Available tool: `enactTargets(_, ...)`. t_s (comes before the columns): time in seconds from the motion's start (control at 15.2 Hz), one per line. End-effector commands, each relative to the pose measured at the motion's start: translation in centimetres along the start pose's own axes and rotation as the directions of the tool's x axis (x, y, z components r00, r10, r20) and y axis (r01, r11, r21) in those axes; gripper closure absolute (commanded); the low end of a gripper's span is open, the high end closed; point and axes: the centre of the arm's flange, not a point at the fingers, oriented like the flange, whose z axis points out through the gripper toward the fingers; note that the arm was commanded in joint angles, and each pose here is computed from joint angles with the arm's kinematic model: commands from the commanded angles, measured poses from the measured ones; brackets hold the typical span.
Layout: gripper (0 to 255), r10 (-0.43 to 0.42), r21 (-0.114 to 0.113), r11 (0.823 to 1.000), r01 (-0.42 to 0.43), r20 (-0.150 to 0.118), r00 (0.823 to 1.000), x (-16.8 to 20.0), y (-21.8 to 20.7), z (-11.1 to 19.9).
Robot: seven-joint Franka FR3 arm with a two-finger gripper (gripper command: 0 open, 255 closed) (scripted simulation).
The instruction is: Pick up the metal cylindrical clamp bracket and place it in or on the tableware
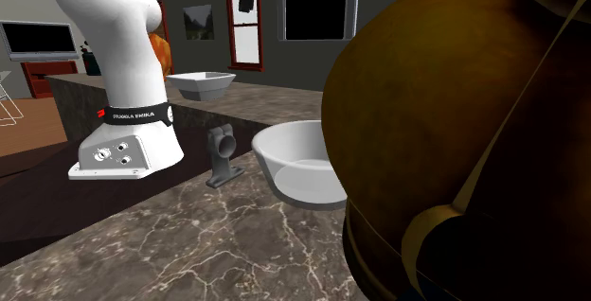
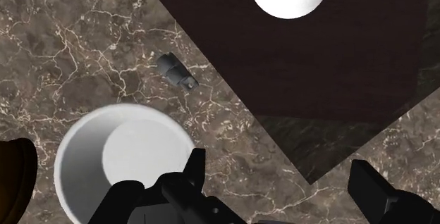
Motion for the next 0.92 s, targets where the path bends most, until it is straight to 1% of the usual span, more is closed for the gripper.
enactTargets(0.0, 0, -0.026, 0.009, 1.000, 0.026, -0.006, 1.000, -0.9, 1.8, 2.2)
enactTargets(0.4, 0, -0.093, 0.035, 0.995, 0.093, -0.021, 0.995, -2.4, 6.8, 8.5)
enactTargets(0.86, 0, -0.170, 0.064, 0.983, 0.172, -0.041, 0.985, -3.5, 12.6, 16.1)
